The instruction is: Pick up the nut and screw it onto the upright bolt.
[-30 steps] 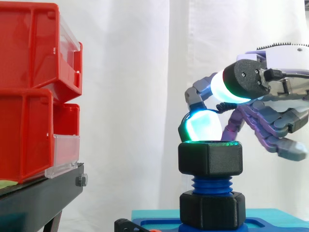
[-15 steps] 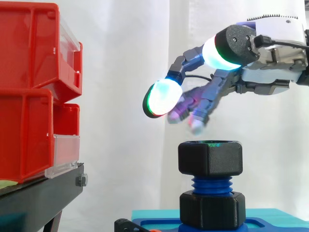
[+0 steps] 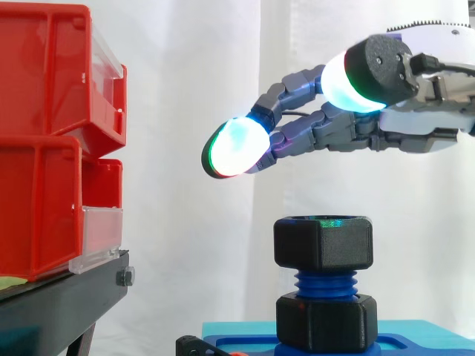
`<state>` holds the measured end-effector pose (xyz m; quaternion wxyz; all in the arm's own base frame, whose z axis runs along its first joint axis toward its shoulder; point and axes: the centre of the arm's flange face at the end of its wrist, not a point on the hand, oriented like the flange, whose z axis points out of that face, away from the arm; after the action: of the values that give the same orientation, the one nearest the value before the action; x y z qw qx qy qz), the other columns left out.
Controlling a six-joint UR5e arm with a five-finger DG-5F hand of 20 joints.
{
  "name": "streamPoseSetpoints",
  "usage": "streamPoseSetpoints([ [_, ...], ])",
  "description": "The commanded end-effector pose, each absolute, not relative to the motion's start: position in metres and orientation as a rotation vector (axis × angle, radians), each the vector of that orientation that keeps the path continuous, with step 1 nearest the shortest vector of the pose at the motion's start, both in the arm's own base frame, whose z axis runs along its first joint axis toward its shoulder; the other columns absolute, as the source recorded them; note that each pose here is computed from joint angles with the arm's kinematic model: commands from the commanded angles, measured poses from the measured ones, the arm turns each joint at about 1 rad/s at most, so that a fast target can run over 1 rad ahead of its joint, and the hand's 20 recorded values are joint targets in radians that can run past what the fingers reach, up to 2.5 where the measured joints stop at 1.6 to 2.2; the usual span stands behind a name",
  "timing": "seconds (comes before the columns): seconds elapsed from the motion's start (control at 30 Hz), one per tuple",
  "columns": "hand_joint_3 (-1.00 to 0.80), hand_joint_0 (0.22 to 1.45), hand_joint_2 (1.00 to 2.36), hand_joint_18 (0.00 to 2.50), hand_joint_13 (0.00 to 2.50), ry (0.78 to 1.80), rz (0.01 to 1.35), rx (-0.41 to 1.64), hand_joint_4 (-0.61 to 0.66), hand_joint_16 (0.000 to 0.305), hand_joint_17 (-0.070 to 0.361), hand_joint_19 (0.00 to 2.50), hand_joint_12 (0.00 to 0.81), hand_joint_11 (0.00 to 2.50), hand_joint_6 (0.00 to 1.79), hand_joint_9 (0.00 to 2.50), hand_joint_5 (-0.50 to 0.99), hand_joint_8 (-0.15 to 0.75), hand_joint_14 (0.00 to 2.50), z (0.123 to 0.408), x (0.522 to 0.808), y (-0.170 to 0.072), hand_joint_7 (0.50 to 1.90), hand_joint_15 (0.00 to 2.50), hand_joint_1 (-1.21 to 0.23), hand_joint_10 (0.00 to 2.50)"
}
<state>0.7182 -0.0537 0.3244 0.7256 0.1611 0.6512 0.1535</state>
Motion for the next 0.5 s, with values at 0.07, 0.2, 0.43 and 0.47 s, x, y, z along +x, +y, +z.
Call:
streamPoseSetpoints([
  [0.07,-0.50,0.41,1.00,0.00,0.00,1.413,0.349,0.368,0.10,0.050,0.113,0.00,0.338,0.00,0.50,0.23,-0.19,0.192,0.00,0.3128,0.7163,-0.0454,0.55,0.00,-0.29,0.00],
  [0.2,-0.50,0.41,1.00,0.00,0.00,1.421,0.355,0.369,0.13,0.051,0.115,0.00,0.338,0.00,0.50,0.20,-0.16,0.187,0.00,0.3120,0.7160,-0.0403,0.57,0.00,-0.28,0.00],
  [0.43,-0.50,0.41,1.00,0.00,0.00,1.426,0.354,0.371,0.14,0.051,0.115,0.00,0.333,0.00,0.50,0.23,-0.11,0.174,0.00,0.3113,0.7154,-0.0404,0.63,0.00,-0.26,0.00],
  [0.47,-0.50,0.41,1.00,0.00,0.00,1.428,0.357,0.371,0.15,0.051,0.115,0.00,0.334,0.00,0.50,0.24,-0.10,0.175,0.00,0.3112,0.7154,-0.0393,0.63,0.00,-0.26,0.00],
])
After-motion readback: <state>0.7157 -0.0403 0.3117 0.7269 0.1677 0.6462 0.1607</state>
